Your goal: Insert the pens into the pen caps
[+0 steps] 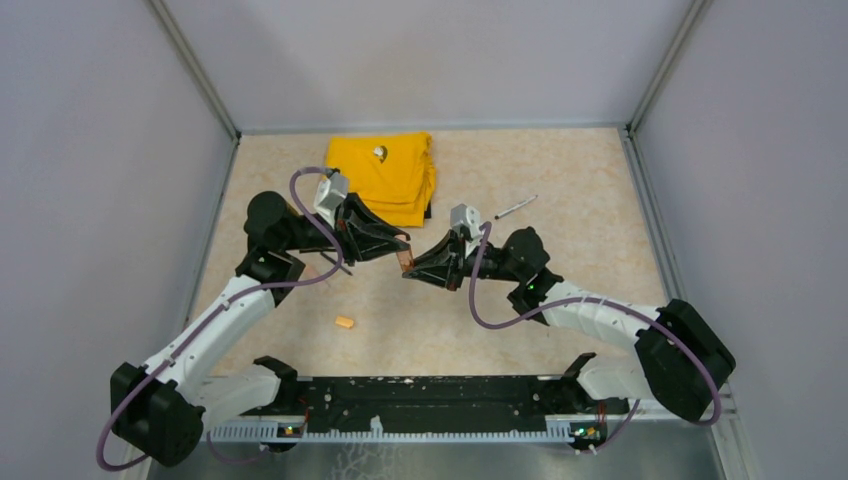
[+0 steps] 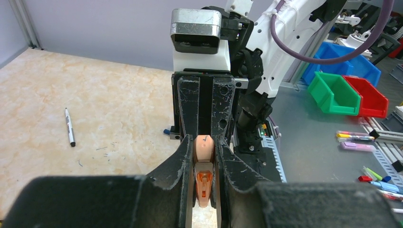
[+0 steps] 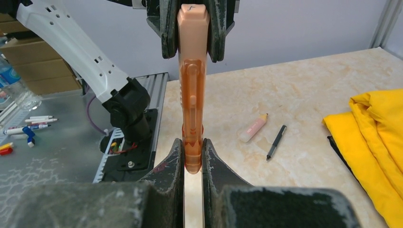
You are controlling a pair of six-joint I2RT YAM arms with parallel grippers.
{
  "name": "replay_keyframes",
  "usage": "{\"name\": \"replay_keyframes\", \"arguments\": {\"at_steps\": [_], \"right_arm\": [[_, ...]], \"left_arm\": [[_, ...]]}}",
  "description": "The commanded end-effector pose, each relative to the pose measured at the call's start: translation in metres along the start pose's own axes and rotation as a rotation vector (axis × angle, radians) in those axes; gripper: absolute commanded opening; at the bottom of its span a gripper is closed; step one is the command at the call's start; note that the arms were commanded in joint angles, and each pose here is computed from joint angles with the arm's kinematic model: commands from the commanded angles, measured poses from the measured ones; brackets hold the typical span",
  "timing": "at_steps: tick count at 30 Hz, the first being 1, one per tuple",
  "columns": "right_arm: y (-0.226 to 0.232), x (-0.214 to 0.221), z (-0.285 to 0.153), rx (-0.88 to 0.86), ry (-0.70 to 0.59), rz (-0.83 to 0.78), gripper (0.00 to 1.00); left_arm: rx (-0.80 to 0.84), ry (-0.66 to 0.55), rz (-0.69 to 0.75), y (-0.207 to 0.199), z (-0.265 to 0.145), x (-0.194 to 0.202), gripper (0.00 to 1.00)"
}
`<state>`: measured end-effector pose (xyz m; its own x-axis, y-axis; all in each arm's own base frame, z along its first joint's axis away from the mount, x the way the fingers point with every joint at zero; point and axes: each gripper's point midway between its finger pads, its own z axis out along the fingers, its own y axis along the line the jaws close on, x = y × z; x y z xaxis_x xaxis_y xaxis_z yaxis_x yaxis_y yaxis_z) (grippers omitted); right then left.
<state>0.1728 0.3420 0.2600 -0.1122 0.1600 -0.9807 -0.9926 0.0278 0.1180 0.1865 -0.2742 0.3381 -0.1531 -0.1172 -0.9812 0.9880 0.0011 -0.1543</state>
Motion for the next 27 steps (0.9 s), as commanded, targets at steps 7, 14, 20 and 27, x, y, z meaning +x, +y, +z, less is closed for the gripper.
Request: {"name": "replay_keyframes", "arguments": {"at_steps": [7, 14, 20, 27], "right_arm": [[0.009, -0.070, 0.012, -0.029, -0.139, -0.090, 0.00], [0.012, -0.093, 0.011, -0.012, -0.165, -0.095, 0.00], [0.012, -0.115, 0.007, 0.032, -0.211, -0.090, 0.00], [0.010, -0.150, -0.001, 0.107, -0.326, -0.081, 0.00]], "left_arm": [[0.017, 0.007, 0.034, -0.002, 0.000, 0.001, 0.00], [0.016, 0.014, 0.027, -0.001, 0.001, 0.003, 0.00], [0.017, 0.018, 0.024, 0.000, 0.001, 0.004, 0.00], [0.060, 0.058, -0.026, -0.001, 0.004, 0.008, 0.00]]}}
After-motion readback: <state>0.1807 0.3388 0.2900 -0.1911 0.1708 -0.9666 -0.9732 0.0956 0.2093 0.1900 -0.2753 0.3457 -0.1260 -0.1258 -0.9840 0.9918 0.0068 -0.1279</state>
